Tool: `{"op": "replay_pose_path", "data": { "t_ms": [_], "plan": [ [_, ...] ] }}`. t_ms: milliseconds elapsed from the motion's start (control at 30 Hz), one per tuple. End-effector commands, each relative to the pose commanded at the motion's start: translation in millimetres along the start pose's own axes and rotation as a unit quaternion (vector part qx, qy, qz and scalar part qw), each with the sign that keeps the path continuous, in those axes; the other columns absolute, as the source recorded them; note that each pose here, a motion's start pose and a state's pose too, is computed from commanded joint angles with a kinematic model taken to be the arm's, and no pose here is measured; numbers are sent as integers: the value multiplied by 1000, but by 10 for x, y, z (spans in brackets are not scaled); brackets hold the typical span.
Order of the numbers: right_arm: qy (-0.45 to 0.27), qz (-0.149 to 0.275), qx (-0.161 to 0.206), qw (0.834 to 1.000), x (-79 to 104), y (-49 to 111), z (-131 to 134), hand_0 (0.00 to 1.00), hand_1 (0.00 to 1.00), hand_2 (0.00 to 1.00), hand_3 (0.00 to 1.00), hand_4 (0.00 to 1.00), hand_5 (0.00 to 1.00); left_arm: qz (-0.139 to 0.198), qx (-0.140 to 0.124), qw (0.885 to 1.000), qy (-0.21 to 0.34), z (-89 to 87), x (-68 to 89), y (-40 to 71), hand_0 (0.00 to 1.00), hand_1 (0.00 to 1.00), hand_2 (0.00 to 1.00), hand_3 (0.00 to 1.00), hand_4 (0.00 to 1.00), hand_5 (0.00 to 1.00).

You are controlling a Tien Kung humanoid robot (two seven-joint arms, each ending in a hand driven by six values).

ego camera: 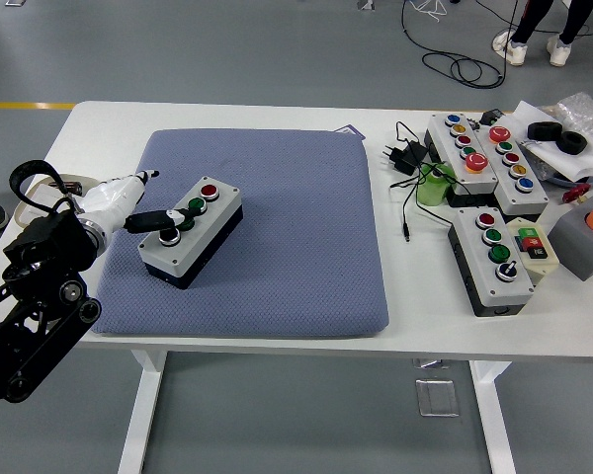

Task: Pick up the button,place it on the desk,press the button,press the button

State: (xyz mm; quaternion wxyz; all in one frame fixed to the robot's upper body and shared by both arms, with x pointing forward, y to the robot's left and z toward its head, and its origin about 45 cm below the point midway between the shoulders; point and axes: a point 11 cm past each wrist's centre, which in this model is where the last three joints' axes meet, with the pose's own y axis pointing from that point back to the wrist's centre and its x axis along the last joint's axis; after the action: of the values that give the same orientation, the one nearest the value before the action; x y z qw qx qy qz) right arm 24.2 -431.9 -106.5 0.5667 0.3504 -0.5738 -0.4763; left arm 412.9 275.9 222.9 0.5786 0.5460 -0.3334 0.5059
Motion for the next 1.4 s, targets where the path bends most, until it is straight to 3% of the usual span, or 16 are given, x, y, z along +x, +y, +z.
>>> {"op": "replay_pose_path", "data": {
  "t_ms": [433, 933, 967, 1133, 1167, 1333, 1367, 1400],
  "plan": [
    [11, 5, 3, 1000, 21, 4, -22, 769, 764, 833, 671, 449, 258, -27, -17, 999, 20, 183, -112, 47, 973, 998, 998, 998, 998, 914],
    [21, 11, 7, 1000, 41, 8, -42, 766, 755, 831, 664, 447, 258, -45, 9, 999, 3, 231, -351, -9, 938, 998, 998, 998, 998, 891],
    [22, 11, 7, 1000, 41, 8, -44, 758, 751, 823, 659, 446, 258, -43, 10, 999, 2, 236, -353, -13, 901, 998, 998, 998, 998, 797],
    [24, 13, 9, 1000, 45, 11, -57, 758, 751, 823, 659, 446, 258, -36, 11, 999, -25, 273, -338, -28, 901, 998, 998, 998, 998, 797],
    [24, 14, 9, 1000, 46, 11, -58, 755, 744, 820, 652, 445, 259, -34, 10, 999, -33, 281, -330, -29, 807, 956, 998, 998, 998, 601],
    [26, 16, 11, 999, 55, 13, -65, 755, 744, 820, 652, 445, 259, -38, 12, 997, -66, 303, -346, -57, 807, 956, 998, 998, 998, 601],
    [27, 17, 11, 999, 57, 13, -68, 753, 741, 817, 652, 445, 260, -42, 14, 996, -72, 304, -366, -64, 729, 896, 998, 998, 962, 466],
    [28, 17, 11, 999, 58, 13, -68, 753, 741, 817, 652, 445, 260, -43, 14, 996, -75, 304, -373, -66, 729, 896, 998, 998, 962, 466]
  ]
}}
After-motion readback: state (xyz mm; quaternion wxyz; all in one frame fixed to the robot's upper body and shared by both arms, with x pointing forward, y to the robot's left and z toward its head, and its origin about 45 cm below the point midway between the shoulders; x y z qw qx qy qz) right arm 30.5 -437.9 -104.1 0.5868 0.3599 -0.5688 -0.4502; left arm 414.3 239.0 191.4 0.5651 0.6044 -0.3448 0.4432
